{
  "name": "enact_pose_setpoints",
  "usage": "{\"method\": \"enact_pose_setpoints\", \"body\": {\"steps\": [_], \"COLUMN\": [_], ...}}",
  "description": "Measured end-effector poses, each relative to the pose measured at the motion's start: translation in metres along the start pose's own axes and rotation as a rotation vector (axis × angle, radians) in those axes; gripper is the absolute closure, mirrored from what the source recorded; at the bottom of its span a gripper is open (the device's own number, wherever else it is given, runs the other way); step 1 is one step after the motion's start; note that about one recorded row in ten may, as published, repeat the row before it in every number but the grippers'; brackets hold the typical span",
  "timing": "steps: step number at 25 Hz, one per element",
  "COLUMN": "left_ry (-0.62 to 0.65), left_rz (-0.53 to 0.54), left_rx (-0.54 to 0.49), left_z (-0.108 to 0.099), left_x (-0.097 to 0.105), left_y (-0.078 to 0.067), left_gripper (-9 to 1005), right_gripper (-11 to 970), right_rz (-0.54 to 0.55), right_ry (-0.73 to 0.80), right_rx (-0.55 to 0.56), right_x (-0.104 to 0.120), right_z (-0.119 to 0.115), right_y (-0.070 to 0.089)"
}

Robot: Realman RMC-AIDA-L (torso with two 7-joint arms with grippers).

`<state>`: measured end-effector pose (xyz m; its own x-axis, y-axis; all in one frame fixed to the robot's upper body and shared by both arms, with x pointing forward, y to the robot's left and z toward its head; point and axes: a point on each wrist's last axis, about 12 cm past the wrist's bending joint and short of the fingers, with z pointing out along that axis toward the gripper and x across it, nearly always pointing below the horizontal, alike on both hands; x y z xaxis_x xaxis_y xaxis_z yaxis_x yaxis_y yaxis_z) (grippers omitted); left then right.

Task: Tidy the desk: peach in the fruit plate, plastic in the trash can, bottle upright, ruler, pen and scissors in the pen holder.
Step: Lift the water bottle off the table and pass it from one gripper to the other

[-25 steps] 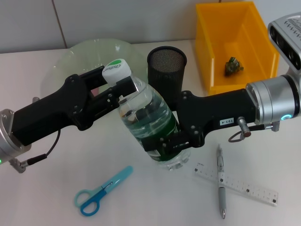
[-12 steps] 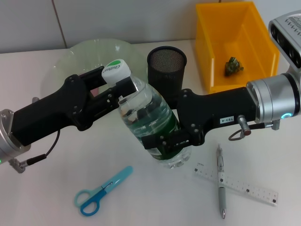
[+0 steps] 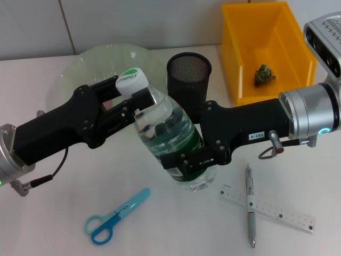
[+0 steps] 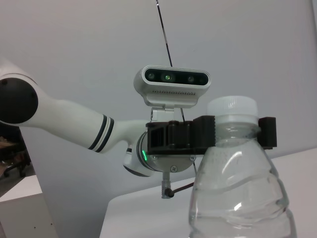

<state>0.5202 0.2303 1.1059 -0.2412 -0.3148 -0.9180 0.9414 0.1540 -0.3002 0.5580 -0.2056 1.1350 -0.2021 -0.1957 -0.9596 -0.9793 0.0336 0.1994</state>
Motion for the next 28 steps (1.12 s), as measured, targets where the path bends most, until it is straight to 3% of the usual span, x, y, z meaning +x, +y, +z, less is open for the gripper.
{"method": "enact_pose_setpoints", "body": {"steps": [28], "left_ry": [-0.039], "left_rz": [0.042], "left_rx": [0.015], "left_z": [0.004], "left_x": [-0.016], "left_y": [0.004], "left_gripper": [551], "right_gripper": [218], "right_rz": [0.009], "right_ry": [0.113], "right_rx": [0.025], "right_x": [0.017], "right_z": [0.015], "right_y": [-0.003]}}
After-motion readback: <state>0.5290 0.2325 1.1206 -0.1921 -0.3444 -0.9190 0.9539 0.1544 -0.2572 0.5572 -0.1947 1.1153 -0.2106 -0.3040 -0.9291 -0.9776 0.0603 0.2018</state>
